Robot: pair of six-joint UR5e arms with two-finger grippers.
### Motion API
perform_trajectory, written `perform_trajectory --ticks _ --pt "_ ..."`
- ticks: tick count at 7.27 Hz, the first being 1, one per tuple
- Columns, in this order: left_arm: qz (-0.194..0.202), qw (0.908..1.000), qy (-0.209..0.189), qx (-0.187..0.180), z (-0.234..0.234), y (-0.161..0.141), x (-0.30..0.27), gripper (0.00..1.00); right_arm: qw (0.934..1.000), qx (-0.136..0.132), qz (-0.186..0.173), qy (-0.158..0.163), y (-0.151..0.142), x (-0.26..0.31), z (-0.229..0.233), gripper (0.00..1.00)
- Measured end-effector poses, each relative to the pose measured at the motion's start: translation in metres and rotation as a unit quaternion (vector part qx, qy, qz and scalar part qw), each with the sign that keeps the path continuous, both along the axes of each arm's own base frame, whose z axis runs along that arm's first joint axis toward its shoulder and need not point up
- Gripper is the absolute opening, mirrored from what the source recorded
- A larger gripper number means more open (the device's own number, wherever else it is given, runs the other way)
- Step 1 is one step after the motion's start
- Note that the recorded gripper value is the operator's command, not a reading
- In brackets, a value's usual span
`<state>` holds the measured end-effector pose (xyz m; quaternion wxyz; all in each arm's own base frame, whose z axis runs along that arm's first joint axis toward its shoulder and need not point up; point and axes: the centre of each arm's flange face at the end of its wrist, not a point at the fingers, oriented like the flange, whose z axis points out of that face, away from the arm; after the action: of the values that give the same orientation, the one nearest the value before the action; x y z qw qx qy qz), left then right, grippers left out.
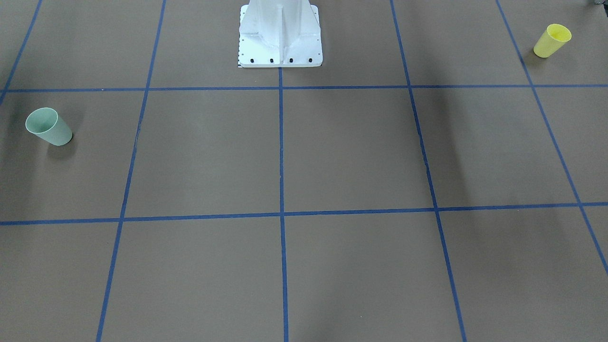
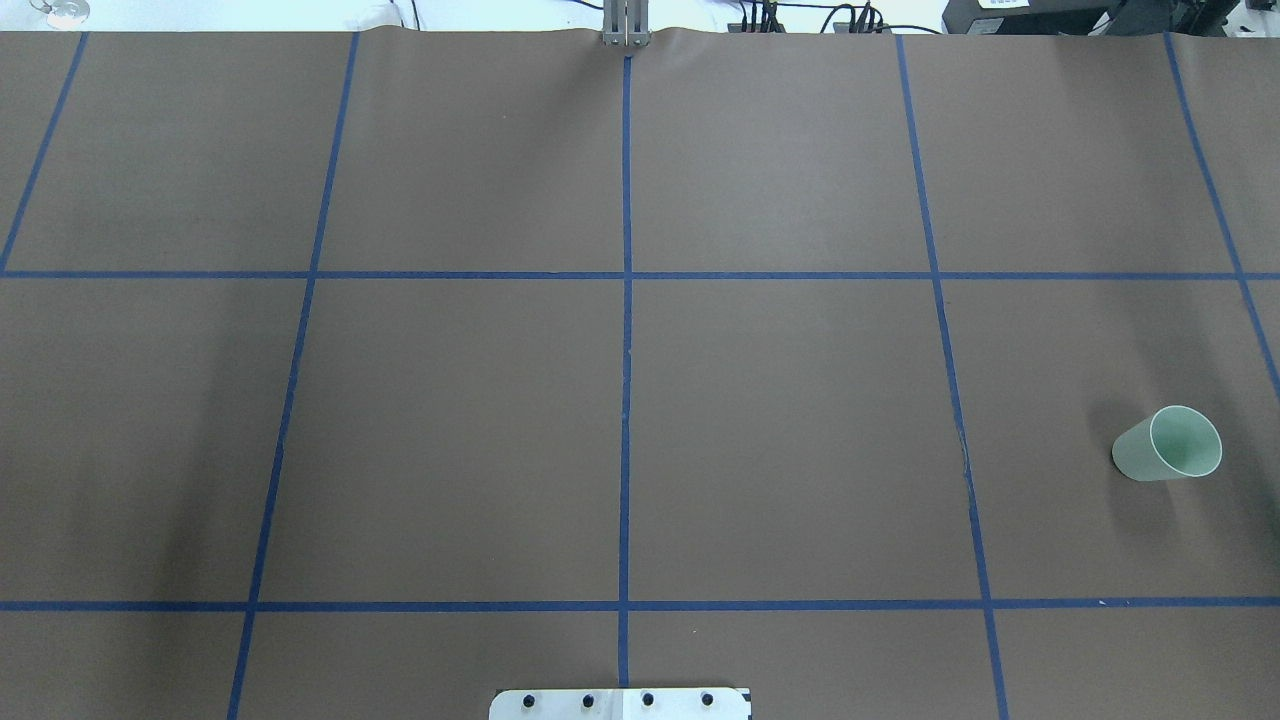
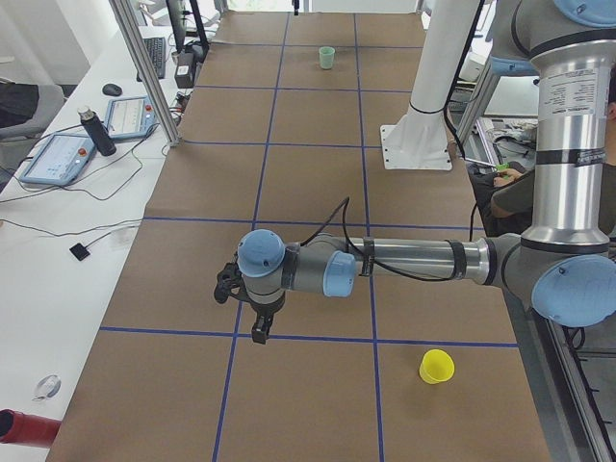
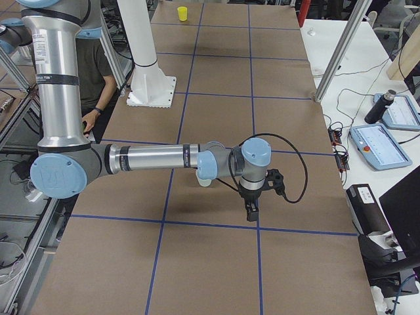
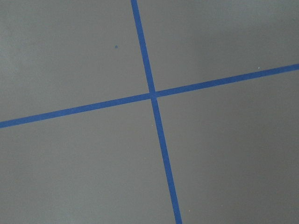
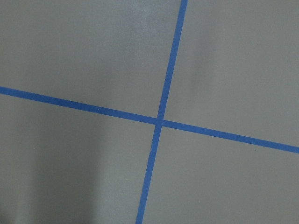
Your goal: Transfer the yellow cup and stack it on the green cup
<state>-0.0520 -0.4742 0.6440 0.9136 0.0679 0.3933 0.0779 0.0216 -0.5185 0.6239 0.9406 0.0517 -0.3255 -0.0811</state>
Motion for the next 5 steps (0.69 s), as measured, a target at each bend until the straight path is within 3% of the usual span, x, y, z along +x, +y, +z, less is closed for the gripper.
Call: perform_trajectory --ticks 5 --pt "0.003 1.0000 0.003 0.003 0.0014 0.0024 0.0012 1.00 1.0000 -0.002 0.000 -0.002 0.0003 -0.0006 0.0018 1.00"
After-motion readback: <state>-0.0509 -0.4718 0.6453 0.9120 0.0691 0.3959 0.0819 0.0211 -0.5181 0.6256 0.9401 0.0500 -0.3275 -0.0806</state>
